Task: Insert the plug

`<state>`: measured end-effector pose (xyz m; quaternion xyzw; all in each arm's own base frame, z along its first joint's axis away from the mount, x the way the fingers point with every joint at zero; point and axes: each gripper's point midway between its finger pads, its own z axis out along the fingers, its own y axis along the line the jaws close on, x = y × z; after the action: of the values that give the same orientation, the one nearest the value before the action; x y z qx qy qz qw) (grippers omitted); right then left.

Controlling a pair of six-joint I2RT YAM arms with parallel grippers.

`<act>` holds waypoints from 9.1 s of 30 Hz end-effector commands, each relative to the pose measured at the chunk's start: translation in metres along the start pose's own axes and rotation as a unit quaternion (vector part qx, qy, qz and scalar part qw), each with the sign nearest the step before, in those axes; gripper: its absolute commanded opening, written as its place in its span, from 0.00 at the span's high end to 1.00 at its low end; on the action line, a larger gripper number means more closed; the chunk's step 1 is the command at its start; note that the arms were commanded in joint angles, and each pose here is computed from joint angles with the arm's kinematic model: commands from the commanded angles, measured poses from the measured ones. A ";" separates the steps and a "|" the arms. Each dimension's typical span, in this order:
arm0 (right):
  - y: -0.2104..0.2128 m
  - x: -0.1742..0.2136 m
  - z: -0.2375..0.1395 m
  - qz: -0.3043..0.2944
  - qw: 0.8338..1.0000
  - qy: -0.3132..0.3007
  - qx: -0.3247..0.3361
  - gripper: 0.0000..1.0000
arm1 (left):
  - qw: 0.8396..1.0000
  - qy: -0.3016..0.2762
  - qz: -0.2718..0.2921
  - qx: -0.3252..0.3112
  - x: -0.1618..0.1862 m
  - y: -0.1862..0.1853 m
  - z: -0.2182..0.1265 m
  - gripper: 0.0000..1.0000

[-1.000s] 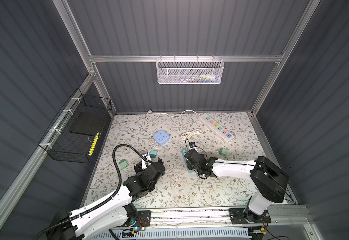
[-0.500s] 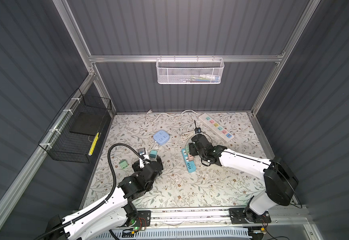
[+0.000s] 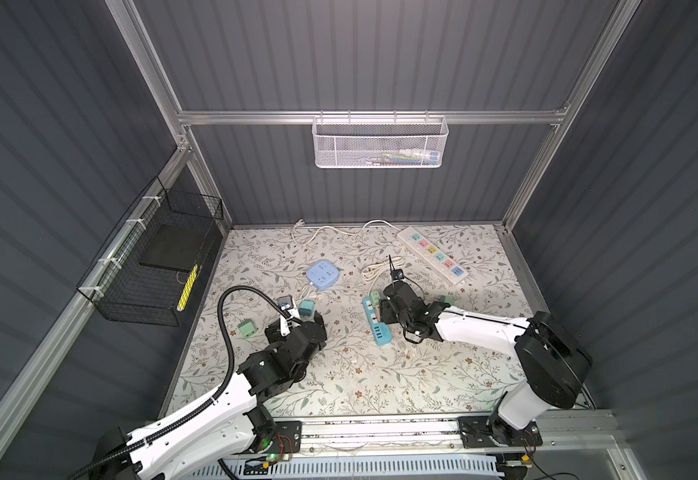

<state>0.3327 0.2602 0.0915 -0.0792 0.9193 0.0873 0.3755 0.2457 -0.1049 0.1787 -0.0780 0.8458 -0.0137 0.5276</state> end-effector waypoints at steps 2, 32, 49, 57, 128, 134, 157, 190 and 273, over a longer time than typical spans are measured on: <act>-0.004 -0.004 -0.023 -0.009 1.000 0.014 0.002 0.25 | 1.000 -0.011 -0.001 -0.002 -0.014 -0.002 -0.003 0.00; 0.034 0.088 0.007 -0.121 0.983 0.133 -0.027 0.44 | 1.000 -0.019 -0.001 0.008 -0.030 -0.006 -0.010 0.00; -0.004 0.024 0.066 -0.153 0.982 0.111 -0.025 0.54 | 0.999 -0.041 0.017 -0.005 -0.056 -0.009 -0.016 0.00; -0.019 -0.012 0.103 -0.163 0.980 0.114 -0.017 0.52 | 0.998 -0.043 0.033 -0.020 -0.057 -0.008 -0.011 0.00; -0.069 0.005 -0.104 0.019 0.999 -0.014 -0.028 0.06 | 0.923 0.282 0.025 0.262 0.034 -0.155 0.233 0.13; -0.068 0.006 -0.112 0.020 0.999 -0.023 -0.031 0.06 | 0.926 0.260 0.007 0.273 0.028 -0.159 0.200 0.12; -0.039 0.020 -0.125 -0.012 0.999 -0.034 -0.030 0.05 | 0.938 0.304 -0.050 0.158 0.021 -0.084 0.127 0.10; -0.044 0.037 -0.129 -0.009 0.999 -0.029 -0.010 0.04 | 0.914 0.327 -0.039 0.238 0.083 -0.148 0.109 0.13; -0.025 0.071 -0.102 -0.011 0.998 0.028 -0.062 0.03 | 0.909 0.360 0.136 0.161 0.127 -0.083 0.055 0.70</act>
<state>0.2187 0.2122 0.1125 -0.1250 0.9180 0.1328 0.3520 0.2454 -0.1771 0.0417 0.0755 0.9755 -0.0885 0.1868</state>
